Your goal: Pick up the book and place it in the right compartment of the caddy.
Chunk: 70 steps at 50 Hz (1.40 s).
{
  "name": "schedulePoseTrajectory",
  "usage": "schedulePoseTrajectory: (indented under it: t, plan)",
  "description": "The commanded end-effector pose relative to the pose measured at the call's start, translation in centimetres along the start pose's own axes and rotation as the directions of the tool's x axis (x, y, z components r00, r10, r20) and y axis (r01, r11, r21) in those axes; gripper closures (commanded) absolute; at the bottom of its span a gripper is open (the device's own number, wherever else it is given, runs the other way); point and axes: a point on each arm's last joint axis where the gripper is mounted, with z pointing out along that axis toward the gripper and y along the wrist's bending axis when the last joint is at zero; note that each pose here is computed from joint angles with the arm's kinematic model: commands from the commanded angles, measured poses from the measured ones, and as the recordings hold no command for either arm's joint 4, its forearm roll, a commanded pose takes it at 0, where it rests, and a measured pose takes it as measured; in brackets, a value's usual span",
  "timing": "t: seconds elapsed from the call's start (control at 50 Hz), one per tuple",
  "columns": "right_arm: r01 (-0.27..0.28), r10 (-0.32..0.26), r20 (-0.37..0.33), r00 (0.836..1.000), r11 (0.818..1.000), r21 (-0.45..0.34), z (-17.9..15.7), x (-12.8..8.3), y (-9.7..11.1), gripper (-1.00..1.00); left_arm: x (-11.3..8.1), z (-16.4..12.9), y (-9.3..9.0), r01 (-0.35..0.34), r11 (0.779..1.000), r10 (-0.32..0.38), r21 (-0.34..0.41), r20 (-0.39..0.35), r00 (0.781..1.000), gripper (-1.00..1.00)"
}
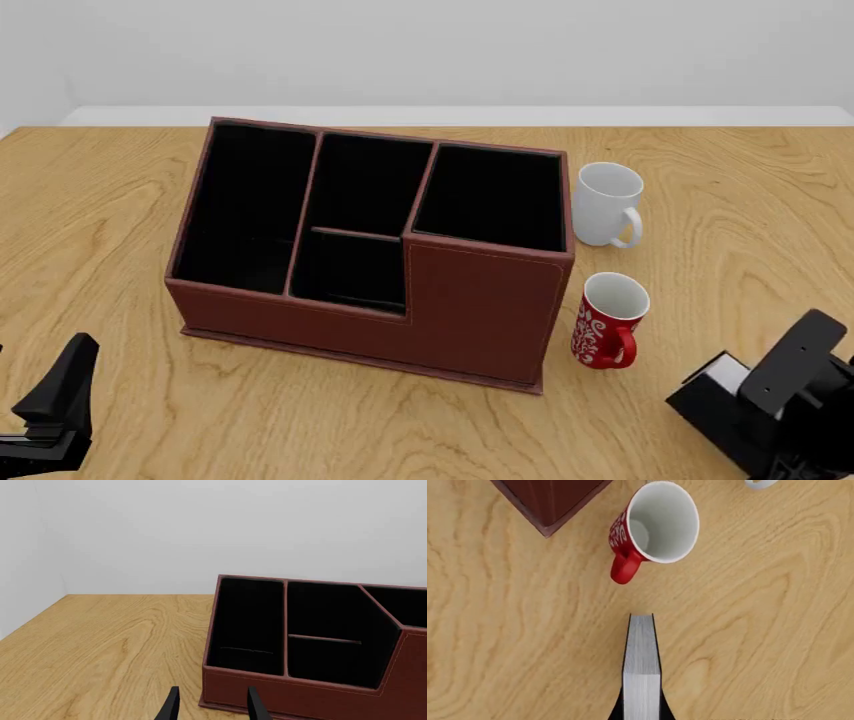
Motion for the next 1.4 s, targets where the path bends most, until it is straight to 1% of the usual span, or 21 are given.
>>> schedulePoseTrajectory:
  t: [0.02,0.2,0.32,0.42,0.68,0.84,0.88,0.9,0.92,0.98,1.02,1.18,1.22,1.24,1.28,1.3,1.32,1.34,1.36,1.38,1.4]
  plan:
    - [-0.044,0.045,0.022,0.999,0.999,-0.023,-2.0,-0.5,-0.1,1.00,0.0,0.0,0.0,0.000,1.000,0.000,0.000,0.000,1.000,-1.00]
    - [-0.040,0.041,0.061,0.997,0.999,-0.006,-4.5,-1.1,-0.5,1.00,0.0,0.0,0.0,0.000,1.000,0.000,0.000,0.000,1.000,-1.00]
    - [-0.015,0.014,0.087,0.996,1.000,0.003,-5.9,-1.4,-0.6,1.00,0.0,0.0,0.0,0.000,1.000,0.000,0.000,0.000,1.000,-1.00]
    - [-0.009,0.008,0.091,0.996,1.000,0.001,-6.6,-1.7,-0.7,1.00,0.0,0.0,0.0,0.000,1.000,0.000,0.000,0.000,1.000,-1.00]
    - [0.015,-0.018,0.154,0.988,1.000,0.021,-10.7,-3.9,-2.1,1.00,0.0,0.0,0.0,0.000,1.000,0.000,0.000,0.000,1.000,-1.00]
    - [0.057,-0.061,0.222,0.973,0.998,0.027,-14.0,-5.9,-3.0,1.00,0.0,0.0,0.0,0.000,1.000,0.000,0.000,0.000,1.000,-1.00]
    - [0.071,-0.074,0.227,0.971,0.997,0.025,-14.2,-6.1,-3.0,1.00,0.0,0.0,0.0,0.000,1.000,0.000,0.000,0.000,1.000,-1.00]
    - [0.055,-0.056,0.241,0.969,0.998,0.012,-14.5,-6.6,-3.0,1.00,0.0,0.0,0.0,0.000,1.000,0.000,0.000,0.000,1.000,-1.00]
    - [0.070,-0.071,0.231,0.970,0.997,0.010,-14.1,-6.4,-2.9,1.00,0.0,0.0,0.0,0.000,1.000,0.000,0.000,0.000,1.000,-1.00]
    - [0.084,-0.082,0.241,0.967,0.996,0.000,-14.3,-7.0,-2.9,1.00,0.0,0.0,0.0,0.000,1.000,0.000,0.000,0.000,1.000,-1.00]
    - [0.111,-0.109,0.267,0.958,0.994,0.007,-15.0,-7.9,-3.2,1.00,0.0,0.0,0.0,0.000,1.000,0.000,0.000,0.000,1.000,-1.00]
    - [0.144,-0.147,0.291,0.945,0.989,0.033,-16.0,-9.7,-4.3,1.00,0.0,0.0,0.0,0.000,1.000,0.000,0.000,0.000,1.000,-1.00]
    - [0.147,-0.150,0.300,0.942,0.989,0.031,-16.3,-10.4,-4.5,1.00,0.0,0.0,0.0,0.000,1.000,0.000,0.000,0.000,1.000,-1.00]
    - [0.120,-0.124,0.317,0.940,0.992,0.034,-16.8,-11.1,-4.9,1.00,0.0,0.0,0.0,0.000,1.000,0.000,0.000,0.000,1.000,-1.00]
    - [0.133,-0.133,0.321,0.938,0.991,0.022,-16.7,-11.6,-4.8,1.00,0.0,0.0,0.0,0.000,1.000,0.000,0.000,0.000,1.000,-1.00]
    - [0.125,-0.125,0.327,0.937,0.992,0.022,-16.9,-12.3,-5.1,1.00,0.0,0.0,0.0,0.000,1.000,0.000,0.000,0.000,1.000,-1.00]
    - [0.125,-0.125,0.327,0.937,0.992,0.022,-16.9,-12.3,-5.1,1.00,0.0,0.0,0.0,0.000,1.000,0.000,0.000,0.000,1.000,-1.00]
    - [0.104,-0.101,0.345,0.933,0.995,0.008,-17.3,-12.9,-5.1,1.00,0.0,0.0,0.0,0.000,1.000,0.000,0.000,0.000,1.000,-1.00]
    - [0.104,-0.097,0.357,0.929,0.995,-0.002,-17.5,-13.4,-5.0,1.00,0.0,0.0,0.0,0.000,1.000,0.000,0.000,0.000,1.000,-1.00]
    - [0.076,-0.068,0.381,0.922,0.997,-0.006,-18.3,-14.1,-5.3,1.00,0.0,0.0,0.0,0.000,1.000,0.000,0.000,0.000,1.000,-1.00]
    - [0.078,-0.069,0.375,0.924,0.997,-0.009,-18.0,-14.5,-5.4,1.00,0.0,0.0,0.0,0.000,1.000,0.000,0.000,0.000,1.000,-1.00]
